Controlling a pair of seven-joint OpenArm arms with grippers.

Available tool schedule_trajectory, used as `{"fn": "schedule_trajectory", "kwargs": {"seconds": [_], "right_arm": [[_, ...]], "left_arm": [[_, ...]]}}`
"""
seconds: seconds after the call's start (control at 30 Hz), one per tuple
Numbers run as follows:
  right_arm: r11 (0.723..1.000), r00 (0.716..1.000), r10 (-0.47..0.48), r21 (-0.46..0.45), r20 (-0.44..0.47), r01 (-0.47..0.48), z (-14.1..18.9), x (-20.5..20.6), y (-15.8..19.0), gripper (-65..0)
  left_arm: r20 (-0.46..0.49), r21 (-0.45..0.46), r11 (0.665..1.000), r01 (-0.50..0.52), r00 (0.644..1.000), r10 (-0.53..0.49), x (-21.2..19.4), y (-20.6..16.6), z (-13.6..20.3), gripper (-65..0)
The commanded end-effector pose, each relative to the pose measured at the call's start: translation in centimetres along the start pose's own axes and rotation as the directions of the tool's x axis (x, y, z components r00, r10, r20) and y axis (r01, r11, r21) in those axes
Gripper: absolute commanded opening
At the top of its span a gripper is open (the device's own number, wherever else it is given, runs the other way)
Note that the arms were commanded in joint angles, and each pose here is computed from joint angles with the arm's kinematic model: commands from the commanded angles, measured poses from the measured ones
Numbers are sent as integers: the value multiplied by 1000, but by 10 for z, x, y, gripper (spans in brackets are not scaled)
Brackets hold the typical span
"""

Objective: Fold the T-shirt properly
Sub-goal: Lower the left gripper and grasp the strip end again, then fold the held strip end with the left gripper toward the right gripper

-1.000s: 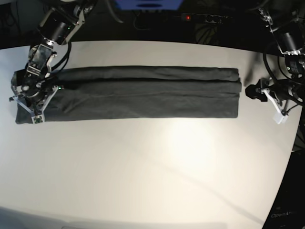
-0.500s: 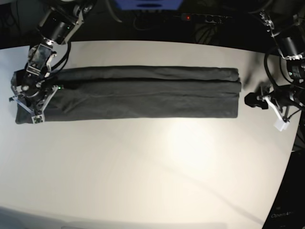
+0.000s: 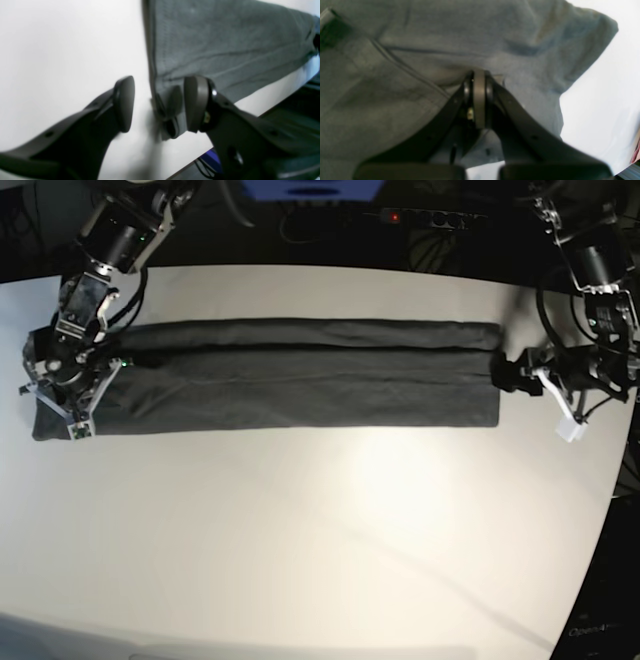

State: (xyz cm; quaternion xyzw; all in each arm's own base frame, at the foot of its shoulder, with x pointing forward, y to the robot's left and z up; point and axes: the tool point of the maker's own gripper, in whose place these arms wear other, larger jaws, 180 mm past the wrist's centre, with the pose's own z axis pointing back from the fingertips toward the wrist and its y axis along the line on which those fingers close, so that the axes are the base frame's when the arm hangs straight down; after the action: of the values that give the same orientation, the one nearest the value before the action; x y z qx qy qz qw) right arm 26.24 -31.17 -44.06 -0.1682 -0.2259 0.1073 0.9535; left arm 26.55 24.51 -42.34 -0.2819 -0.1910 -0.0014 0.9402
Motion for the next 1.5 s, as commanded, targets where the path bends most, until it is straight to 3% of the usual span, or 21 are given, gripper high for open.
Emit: {"fn": "schedule_trajectory", "kwargs": {"seconds": [0.0, 0.8, 1.07, 1.17, 1.37, 1.47], "right_arm": [[1000, 995, 27, 12, -98, -26, -1, -22, 3, -647], [999, 992, 36, 22, -120, -33, -1, -38, 8, -647], [999, 992, 36, 22, -119, -33, -1, -37, 8, -647], [999, 992, 36, 22, -119, -33, -1, -37, 8, -647], [999, 992, 36, 22, -120, -34, -1, -38, 8, -647], [999, 992, 36, 23, -121, -33, -1, -38, 8, -647]], "left_arm": [[1, 19, 1000, 18, 1000, -18, 5, 3, 7, -336], [-14, -58, 998, -15, 1000, 14, -9, -23, -24, -337], [-67, -103, 989, -103, 993, 96, -33, -25, -42, -340], [-59, -102, 990, -102, 994, 96, -31, -24, -40, -395], [-65, -102, 989, -104, 993, 98, -32, -24, -41, -634], [-56, -110, 989, -98, 994, 93, -29, -27, -42, -623]]}}
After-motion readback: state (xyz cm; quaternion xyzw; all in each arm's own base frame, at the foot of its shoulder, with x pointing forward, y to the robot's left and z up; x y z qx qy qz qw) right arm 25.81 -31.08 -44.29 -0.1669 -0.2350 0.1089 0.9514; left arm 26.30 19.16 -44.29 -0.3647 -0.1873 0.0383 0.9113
